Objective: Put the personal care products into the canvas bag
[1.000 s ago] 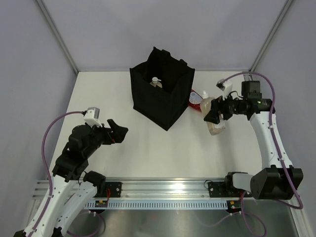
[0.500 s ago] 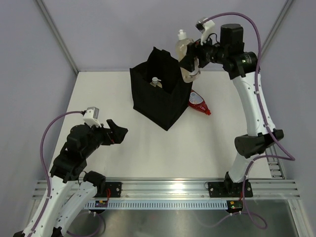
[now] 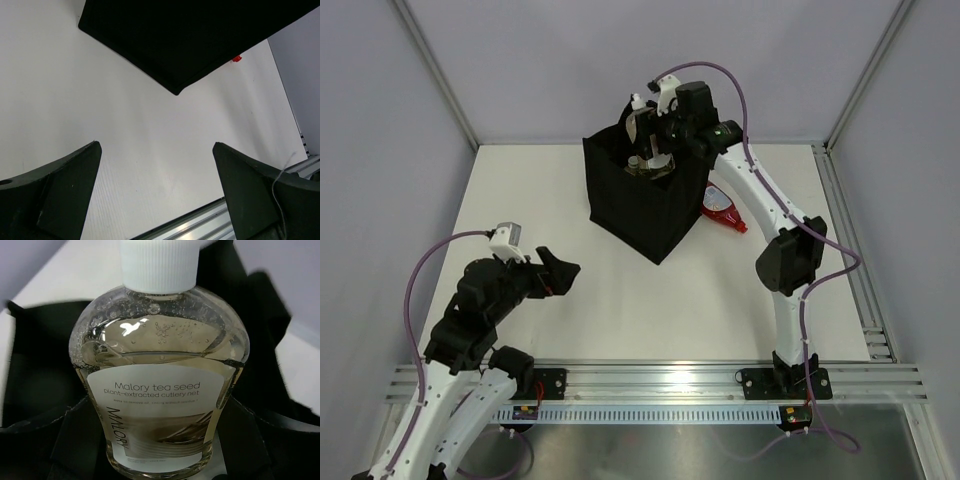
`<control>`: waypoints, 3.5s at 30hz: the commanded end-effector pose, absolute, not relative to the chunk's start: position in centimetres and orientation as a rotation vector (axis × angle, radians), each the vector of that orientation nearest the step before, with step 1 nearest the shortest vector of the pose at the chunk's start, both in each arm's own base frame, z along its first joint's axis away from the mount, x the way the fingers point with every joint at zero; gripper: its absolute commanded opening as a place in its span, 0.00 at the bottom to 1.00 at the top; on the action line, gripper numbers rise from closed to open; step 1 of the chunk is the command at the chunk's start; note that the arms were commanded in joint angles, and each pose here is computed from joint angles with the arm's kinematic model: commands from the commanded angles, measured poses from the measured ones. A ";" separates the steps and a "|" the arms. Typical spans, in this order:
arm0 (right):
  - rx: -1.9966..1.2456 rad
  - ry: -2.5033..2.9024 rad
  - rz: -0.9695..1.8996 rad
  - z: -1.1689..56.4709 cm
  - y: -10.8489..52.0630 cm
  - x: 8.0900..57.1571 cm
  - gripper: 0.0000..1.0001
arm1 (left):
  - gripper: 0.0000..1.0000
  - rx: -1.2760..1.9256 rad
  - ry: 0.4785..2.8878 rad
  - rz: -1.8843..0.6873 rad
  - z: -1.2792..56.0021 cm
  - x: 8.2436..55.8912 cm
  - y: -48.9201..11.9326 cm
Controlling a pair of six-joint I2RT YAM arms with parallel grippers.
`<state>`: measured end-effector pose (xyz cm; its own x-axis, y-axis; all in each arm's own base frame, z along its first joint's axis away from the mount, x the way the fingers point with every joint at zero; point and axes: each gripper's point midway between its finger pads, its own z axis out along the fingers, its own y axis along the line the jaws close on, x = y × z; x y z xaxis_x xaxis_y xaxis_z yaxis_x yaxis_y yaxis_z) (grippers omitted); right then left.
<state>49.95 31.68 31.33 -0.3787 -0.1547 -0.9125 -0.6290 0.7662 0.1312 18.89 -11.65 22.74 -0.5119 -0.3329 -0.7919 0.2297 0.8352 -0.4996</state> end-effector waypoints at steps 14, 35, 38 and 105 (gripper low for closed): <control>-1.079 1.685 0.598 35.3 30.3 41.8 1.00 | 0.99 -0.056 1.960 -0.765 22.3 19.3 -12.8; -0.112 2.203 0.517 28.1 8.2 44.8 0.99 | 0.99 -0.007 2.011 -0.732 20.7 19.9 -13.1; 0.047 2.314 0.494 23.1 7.4 46.7 0.99 | 0.99 -0.013 2.000 -0.780 20.5 20.2 -13.8; -0.630 2.758 0.028 2.6 12.7 51.6 1.00 | 0.99 -0.002 2.032 -0.862 19.5 20.8 -15.4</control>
